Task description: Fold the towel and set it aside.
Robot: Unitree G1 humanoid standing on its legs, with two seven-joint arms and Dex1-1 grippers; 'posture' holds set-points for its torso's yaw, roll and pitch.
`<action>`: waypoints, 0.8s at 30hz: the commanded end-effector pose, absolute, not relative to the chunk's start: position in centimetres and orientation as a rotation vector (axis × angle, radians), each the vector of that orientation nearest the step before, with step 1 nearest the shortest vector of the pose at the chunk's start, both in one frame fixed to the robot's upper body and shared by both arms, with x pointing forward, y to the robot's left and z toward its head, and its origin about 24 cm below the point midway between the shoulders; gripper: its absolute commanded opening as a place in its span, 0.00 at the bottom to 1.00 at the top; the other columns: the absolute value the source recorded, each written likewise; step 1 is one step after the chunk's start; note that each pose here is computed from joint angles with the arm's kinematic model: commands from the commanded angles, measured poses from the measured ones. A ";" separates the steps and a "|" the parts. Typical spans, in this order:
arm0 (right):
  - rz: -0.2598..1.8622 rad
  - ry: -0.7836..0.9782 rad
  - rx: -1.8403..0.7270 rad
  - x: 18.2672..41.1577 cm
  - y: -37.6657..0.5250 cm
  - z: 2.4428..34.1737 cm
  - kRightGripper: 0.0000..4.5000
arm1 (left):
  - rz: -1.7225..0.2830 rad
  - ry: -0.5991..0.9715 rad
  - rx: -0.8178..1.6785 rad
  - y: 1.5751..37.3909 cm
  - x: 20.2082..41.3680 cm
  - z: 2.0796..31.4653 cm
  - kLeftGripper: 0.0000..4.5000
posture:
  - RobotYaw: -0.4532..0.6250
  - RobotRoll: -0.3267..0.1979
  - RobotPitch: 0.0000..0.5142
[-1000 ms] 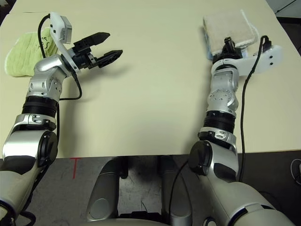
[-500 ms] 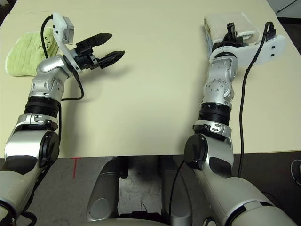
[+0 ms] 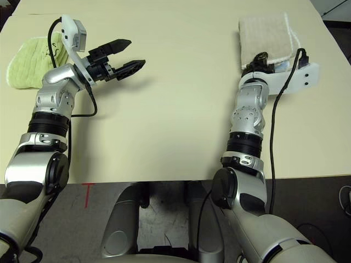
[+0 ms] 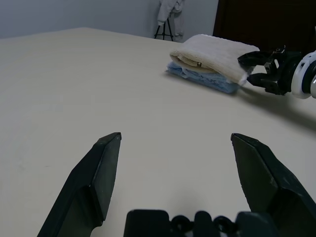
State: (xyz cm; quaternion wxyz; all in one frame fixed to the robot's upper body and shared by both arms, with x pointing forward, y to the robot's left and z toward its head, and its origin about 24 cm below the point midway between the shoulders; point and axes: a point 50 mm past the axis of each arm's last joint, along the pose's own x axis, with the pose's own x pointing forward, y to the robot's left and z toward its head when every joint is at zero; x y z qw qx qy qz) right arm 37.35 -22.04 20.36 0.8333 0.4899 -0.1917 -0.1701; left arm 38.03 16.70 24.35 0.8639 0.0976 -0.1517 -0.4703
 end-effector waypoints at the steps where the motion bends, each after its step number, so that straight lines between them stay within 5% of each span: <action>1: -0.310 -0.416 0.996 36.8 -22.7 21.2 0.99 | -0.960 -0.314 0.184 17.1 37.9 24.0 1.00 | 0.44 0.62 0.55; 5: -0.213 -0.397 0.818 35.6 -23.2 22.3 0.99 | -0.908 -0.317 0.146 17.6 37.9 23.9 1.00 | 0.43 0.62 0.52; 13: 0.044 -0.379 0.052 31.7 -23.7 22.8 0.99 | -0.567 -0.317 -0.026 20.0 38.6 23.2 1.00 | 0.41 0.62 0.47; 24: 0.066 -0.388 -0.090 33.8 -25.8 19.9 0.99 | -0.266 -0.318 -0.058 21.8 38.7 21.5 1.00 | 0.46 0.62 0.43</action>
